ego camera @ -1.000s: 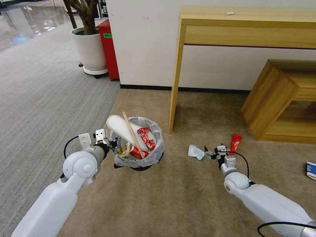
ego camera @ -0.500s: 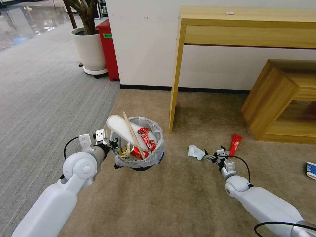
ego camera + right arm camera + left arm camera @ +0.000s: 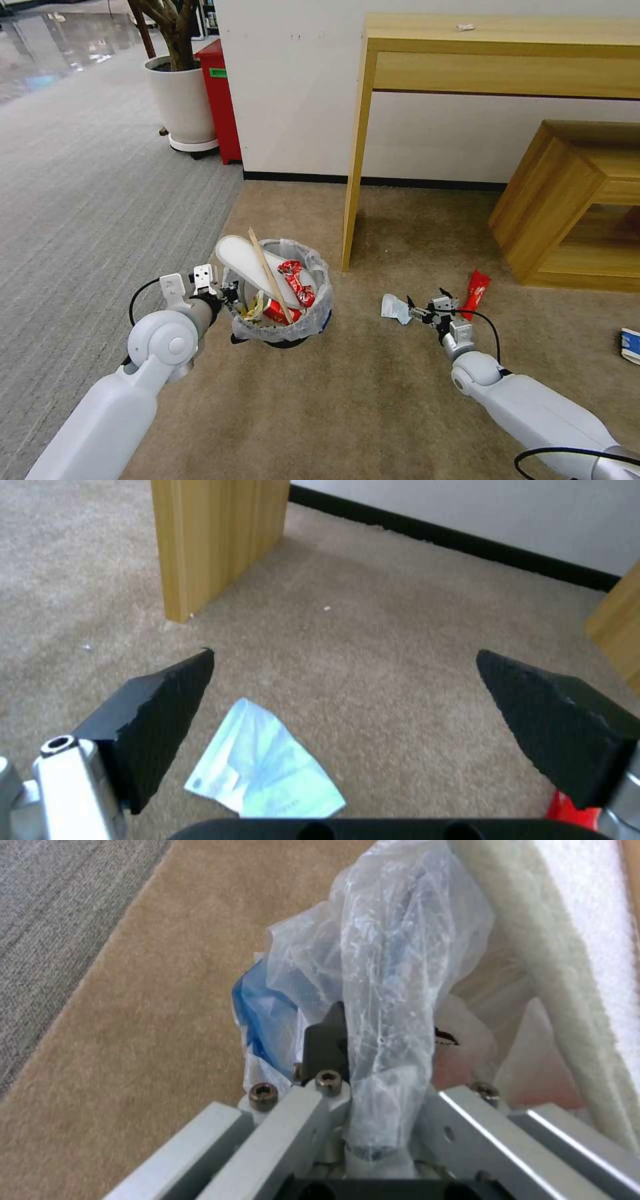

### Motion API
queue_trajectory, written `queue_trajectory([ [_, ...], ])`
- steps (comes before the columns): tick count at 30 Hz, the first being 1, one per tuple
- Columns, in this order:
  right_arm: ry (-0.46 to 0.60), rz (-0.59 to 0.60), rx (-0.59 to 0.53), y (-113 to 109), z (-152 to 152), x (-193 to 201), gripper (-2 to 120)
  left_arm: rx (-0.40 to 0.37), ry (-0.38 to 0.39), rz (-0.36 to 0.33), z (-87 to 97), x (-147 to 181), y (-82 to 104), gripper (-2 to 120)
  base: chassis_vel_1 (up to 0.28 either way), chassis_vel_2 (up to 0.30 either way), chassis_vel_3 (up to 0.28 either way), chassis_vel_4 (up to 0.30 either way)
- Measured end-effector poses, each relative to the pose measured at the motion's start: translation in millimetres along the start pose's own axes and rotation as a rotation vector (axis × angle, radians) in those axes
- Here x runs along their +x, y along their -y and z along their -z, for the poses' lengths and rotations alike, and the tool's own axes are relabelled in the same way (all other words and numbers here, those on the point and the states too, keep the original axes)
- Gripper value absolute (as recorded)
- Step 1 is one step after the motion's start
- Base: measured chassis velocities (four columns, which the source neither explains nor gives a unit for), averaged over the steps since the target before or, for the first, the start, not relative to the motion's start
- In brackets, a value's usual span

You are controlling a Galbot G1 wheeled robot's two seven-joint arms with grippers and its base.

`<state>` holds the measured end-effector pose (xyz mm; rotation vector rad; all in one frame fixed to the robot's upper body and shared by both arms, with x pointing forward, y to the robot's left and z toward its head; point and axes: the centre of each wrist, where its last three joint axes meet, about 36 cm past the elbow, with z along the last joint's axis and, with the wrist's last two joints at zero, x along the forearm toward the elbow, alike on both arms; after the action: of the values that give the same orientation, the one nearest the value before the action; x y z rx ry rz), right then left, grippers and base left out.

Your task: Pick up the trash bin and place the garbage on the floor into it.

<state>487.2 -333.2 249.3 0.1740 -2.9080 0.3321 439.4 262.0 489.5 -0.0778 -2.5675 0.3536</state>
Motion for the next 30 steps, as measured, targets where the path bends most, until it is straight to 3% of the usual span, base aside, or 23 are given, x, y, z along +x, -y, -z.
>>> queue_trajectory([
  [21,0.013,0.011,0.003,-7.7,-10.8,1.1,100,0.006,0.003,-0.002,-2.7,-1.0,2.2,0,-0.058,0.054,0.059,-0.054],
  [30,-0.099,0.011,0.051,-22.8,-38.2,13.0,100,0.010,0.004,-0.013,-1.4,-3.0,6.0,0,0.000,0.000,0.000,0.000],
])
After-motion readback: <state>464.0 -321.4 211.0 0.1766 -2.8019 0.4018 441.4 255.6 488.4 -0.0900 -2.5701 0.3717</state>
